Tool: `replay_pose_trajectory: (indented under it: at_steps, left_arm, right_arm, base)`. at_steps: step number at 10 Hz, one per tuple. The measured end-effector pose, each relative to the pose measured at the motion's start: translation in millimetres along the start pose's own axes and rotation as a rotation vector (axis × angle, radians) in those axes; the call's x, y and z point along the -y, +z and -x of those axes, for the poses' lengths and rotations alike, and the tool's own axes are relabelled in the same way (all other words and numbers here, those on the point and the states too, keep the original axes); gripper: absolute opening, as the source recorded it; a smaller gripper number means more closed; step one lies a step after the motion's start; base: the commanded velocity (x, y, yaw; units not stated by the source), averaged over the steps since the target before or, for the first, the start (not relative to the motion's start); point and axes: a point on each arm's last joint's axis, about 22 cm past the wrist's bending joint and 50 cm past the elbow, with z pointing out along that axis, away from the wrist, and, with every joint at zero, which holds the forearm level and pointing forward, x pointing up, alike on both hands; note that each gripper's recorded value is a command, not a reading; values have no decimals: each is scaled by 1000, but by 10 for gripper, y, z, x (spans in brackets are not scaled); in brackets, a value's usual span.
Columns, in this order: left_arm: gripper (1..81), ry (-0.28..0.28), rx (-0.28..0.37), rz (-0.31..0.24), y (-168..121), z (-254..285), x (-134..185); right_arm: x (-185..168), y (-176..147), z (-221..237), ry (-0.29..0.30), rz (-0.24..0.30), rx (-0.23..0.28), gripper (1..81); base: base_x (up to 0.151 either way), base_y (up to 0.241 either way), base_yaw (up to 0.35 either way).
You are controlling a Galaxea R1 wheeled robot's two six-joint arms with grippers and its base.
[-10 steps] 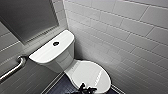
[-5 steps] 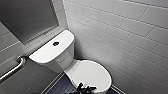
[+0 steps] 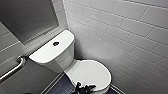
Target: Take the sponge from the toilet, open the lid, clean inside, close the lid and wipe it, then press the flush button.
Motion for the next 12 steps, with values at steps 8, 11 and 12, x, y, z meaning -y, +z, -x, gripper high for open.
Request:
replay_pose_trajectory:
  at_steps: [8, 11, 12]
  left_arm:
    - [811, 23, -30, 77, -292, -52, -527]
    - [811, -116, -88, 75, -523, -336, -506]
    - [811, -179, -118, 81, -622, -475, -513]
  right_arm:
    - [47, 66, -163, -29, -19, -37, 10]
    - [86, 92, -147, -27, -24, -36, 10]
    - [112, 108, -126, -25, -28, -35, 10]
  base:
    - [0, 0, 0]
    - [0, 0, 0]
    - [0, 0, 0]
